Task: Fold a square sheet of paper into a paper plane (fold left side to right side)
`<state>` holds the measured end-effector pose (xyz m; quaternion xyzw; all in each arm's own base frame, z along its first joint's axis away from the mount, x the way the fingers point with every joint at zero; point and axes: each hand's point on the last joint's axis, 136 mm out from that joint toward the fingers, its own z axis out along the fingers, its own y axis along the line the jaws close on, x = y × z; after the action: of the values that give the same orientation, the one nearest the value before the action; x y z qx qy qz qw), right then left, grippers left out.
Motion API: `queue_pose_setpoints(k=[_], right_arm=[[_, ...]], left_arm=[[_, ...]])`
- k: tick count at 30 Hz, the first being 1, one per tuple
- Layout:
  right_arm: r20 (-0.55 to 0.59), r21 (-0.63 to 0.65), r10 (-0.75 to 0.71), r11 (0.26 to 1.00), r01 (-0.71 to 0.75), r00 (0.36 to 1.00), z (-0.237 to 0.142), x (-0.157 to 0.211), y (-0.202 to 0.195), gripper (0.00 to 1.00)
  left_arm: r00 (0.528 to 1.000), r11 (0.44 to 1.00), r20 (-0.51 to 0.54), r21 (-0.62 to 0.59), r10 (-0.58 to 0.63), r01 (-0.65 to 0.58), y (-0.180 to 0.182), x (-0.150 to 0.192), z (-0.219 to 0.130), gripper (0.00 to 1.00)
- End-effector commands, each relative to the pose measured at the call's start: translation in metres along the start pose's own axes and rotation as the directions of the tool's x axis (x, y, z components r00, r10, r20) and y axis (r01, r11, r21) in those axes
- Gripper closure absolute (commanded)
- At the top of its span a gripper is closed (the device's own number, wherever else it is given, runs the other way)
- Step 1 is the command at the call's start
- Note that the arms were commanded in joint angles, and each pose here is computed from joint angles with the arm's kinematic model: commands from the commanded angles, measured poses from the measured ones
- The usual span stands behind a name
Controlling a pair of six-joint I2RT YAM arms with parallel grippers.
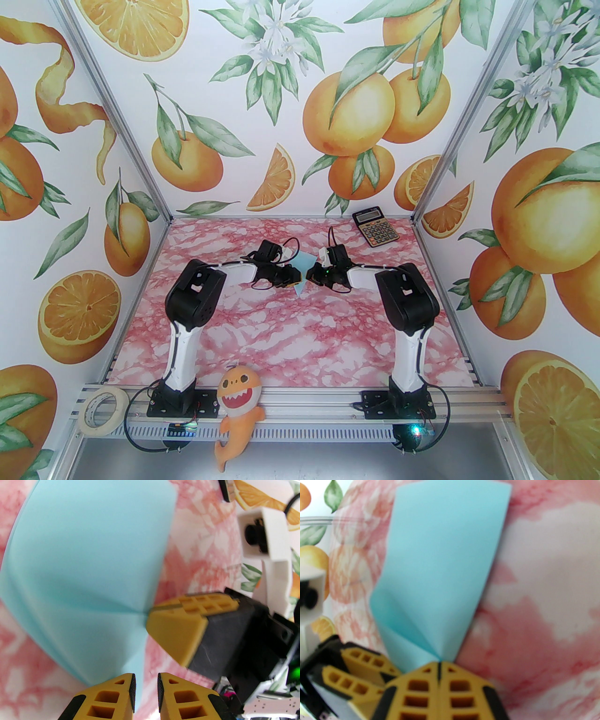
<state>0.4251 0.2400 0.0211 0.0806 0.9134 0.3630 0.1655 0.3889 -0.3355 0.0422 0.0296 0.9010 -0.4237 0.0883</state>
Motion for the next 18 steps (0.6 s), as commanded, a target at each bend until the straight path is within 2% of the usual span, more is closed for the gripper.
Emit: queue_pose_setpoints(k=[1,18], right_arm=[[0.013,0.014,-0.027,1.0,0.027,1.0,0.0,-0.008,0.003,1.0],[0.004,0.028,-0.025,0.999,0.025,1.0,0.005,-0.009,-0.002,1.0]], left_arm=[[0.998,0.996,0.025,0.061,0.062,-0.064,-0.027,0.001,-0.013,0.76],[0.998,0.997,-0.053,0.062,0.043,-0.04,-0.014,0.027,0.005,0.76]])
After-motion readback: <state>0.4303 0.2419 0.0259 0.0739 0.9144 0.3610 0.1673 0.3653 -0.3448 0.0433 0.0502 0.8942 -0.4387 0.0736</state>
